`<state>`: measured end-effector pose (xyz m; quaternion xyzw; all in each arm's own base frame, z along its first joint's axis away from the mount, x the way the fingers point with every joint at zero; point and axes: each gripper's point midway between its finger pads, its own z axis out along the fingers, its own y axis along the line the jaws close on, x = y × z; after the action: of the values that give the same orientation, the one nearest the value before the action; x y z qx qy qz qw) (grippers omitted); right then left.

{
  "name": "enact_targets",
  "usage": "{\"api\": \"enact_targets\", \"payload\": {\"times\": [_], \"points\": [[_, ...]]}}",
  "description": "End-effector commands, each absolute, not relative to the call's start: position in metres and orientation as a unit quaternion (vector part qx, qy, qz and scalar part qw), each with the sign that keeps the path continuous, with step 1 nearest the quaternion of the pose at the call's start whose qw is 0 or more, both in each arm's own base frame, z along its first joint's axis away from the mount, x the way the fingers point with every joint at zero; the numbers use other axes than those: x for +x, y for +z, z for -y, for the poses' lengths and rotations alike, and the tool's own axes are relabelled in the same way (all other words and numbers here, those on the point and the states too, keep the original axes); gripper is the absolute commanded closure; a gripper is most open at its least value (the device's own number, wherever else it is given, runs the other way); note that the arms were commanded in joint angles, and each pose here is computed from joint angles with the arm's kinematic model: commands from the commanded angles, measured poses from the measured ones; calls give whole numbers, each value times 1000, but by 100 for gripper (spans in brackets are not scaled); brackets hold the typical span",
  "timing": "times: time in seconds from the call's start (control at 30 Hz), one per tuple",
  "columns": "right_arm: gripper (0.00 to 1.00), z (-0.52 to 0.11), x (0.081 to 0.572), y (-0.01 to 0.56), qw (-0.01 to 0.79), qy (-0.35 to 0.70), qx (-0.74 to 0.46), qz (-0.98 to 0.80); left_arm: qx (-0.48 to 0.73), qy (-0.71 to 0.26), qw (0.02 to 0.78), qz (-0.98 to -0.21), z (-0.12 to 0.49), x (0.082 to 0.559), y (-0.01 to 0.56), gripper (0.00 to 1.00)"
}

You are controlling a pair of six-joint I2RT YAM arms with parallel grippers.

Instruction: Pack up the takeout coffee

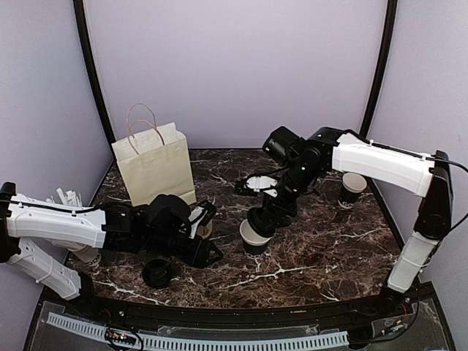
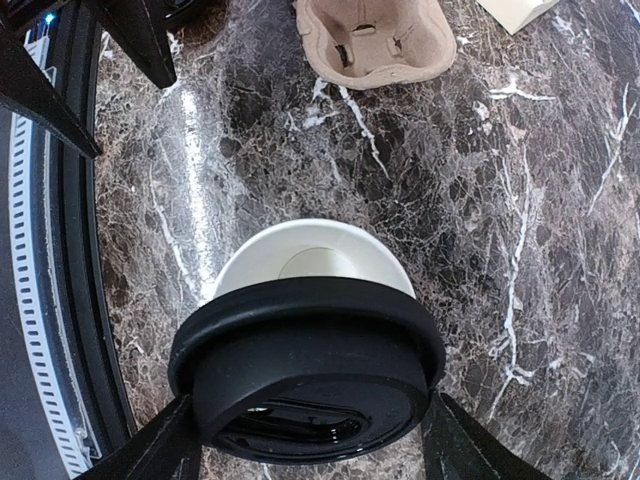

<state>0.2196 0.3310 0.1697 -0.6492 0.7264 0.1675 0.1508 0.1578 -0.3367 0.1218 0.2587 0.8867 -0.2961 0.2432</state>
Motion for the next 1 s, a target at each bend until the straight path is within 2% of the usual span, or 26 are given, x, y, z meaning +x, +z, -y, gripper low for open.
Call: {"api": "enact_targets", "payload": {"times": [0.0,0.4,0.67,0.97], "points": [[25,-336,217,169,143,143,-663,-721,252,-291,245,-890,333,158,117,46],[21,-347,215,159,115,117,-677,-718,255,-294,245,-888,335,158,114,46],[13,-349,212,161,113,113,-680,-716,254,-294,250,-887,334,159,114,46],[12,-350,211,176,127,114,-682,-712,250,-310,268,-877,339,162,127,46]]}}
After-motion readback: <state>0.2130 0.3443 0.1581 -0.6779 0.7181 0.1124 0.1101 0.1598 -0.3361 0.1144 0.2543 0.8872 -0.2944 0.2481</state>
